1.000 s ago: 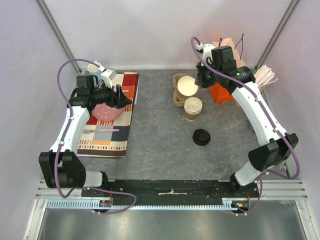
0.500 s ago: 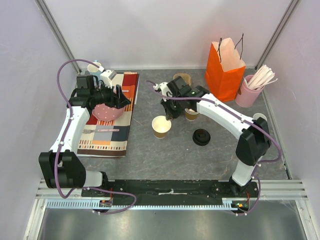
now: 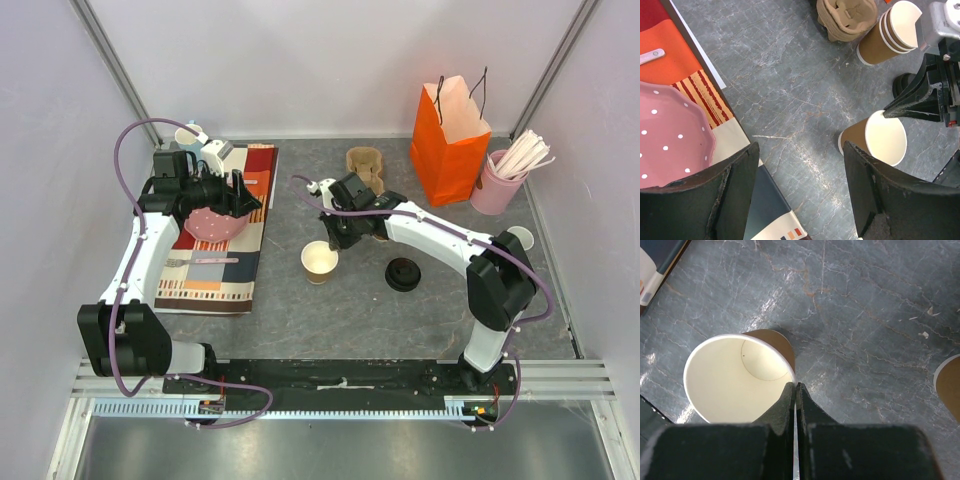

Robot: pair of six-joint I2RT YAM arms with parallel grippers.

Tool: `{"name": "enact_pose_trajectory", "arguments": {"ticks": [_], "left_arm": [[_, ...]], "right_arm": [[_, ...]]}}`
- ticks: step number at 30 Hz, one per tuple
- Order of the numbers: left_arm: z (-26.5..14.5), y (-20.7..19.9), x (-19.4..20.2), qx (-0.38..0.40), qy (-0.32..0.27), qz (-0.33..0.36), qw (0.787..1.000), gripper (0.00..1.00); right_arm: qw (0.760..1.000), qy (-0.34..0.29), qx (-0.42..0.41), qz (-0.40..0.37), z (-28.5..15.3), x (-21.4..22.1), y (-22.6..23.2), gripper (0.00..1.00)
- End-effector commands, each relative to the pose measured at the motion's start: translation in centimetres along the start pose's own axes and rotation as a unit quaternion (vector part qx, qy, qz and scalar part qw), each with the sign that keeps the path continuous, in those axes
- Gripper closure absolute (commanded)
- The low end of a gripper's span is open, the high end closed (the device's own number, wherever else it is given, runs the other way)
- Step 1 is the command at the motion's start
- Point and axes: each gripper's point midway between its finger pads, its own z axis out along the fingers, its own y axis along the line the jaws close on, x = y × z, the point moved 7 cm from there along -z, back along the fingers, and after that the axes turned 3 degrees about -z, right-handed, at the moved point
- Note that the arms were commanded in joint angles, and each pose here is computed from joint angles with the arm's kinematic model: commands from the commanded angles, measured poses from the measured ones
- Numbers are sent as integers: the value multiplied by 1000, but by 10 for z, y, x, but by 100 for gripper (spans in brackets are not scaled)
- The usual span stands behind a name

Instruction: Pack the takeout coffee

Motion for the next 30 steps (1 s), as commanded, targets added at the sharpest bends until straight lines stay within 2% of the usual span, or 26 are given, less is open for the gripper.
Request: {"name": "enact_pose_trajectory", "arguments": {"ticks": [1,6,14,17,20,21,23,25,30], "left_arm": [[-8,-6,-8,1,-13,30,999,25],[-8,-7,-8,4,-14,30,999,25],[-8,-7,-8,5,-15,33,999,25],[-8,-8,-8,6,-15,34,999,25],[-9,-8,-8,7,-15,33,999,25],[-9,-8,-8,8,-16,34,999,25],[-8,-9,-8,9,-15,33,999,25],[-9,-8,-8,9,-15,34,999,25],[-9,-10,-8,9,-16,34,999,25]], "right_arm": [[999,-35,15,9,2,-13,-1,100],[999,-31,28,-5,2,-17,4,97],[996,24,81,-28,13,-13,6,98],[996,21,79,-31,12,-16,9,92],[996,13,77,-32,7,-20,10,71],[996,9,76,-34,5,-22,11,57],[997,-1,73,-37,-1,-27,12,44],[997,-9,60,-39,-9,-32,16,41],[993,-89,56,-48,-65,-59,23,33]]}}
